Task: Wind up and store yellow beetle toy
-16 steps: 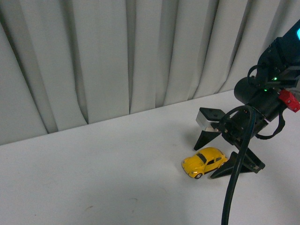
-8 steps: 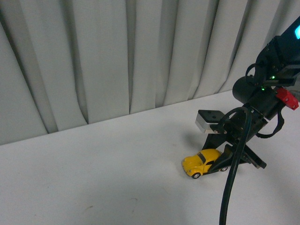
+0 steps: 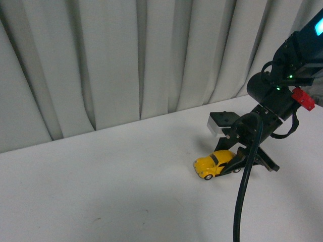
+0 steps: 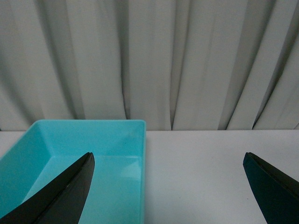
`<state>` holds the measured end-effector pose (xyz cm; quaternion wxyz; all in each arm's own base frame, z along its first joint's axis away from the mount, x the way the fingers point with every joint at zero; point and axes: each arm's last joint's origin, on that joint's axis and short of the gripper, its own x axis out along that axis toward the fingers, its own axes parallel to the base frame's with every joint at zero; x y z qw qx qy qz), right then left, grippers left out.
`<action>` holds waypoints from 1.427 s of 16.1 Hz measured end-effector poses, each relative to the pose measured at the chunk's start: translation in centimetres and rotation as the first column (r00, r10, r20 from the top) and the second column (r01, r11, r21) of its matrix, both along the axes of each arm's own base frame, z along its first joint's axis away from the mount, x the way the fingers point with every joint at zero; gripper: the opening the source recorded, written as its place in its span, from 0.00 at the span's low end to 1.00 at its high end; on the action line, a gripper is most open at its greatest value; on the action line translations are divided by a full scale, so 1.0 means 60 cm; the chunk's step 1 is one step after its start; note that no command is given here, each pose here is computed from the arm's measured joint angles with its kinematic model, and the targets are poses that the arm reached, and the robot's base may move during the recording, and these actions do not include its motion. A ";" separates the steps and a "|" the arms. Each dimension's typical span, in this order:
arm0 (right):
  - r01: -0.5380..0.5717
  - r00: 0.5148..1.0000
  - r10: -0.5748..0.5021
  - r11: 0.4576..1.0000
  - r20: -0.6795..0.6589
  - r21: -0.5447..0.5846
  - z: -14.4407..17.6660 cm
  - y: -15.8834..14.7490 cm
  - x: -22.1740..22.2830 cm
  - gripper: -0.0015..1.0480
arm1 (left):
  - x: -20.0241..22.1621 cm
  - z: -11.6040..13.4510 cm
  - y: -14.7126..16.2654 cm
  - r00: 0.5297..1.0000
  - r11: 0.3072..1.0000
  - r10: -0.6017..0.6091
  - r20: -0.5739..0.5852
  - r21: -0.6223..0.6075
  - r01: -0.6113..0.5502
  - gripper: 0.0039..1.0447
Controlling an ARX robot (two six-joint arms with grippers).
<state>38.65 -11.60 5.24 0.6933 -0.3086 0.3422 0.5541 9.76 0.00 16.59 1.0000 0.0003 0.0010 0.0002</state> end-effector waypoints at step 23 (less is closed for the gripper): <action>0.149 0.988 -0.148 0.988 -0.030 0.039 -0.023 -0.061 -0.093 0.41 | 0.000 0.000 0.000 1.000 1.000 0.000 0.000 0.000 0.000 0.94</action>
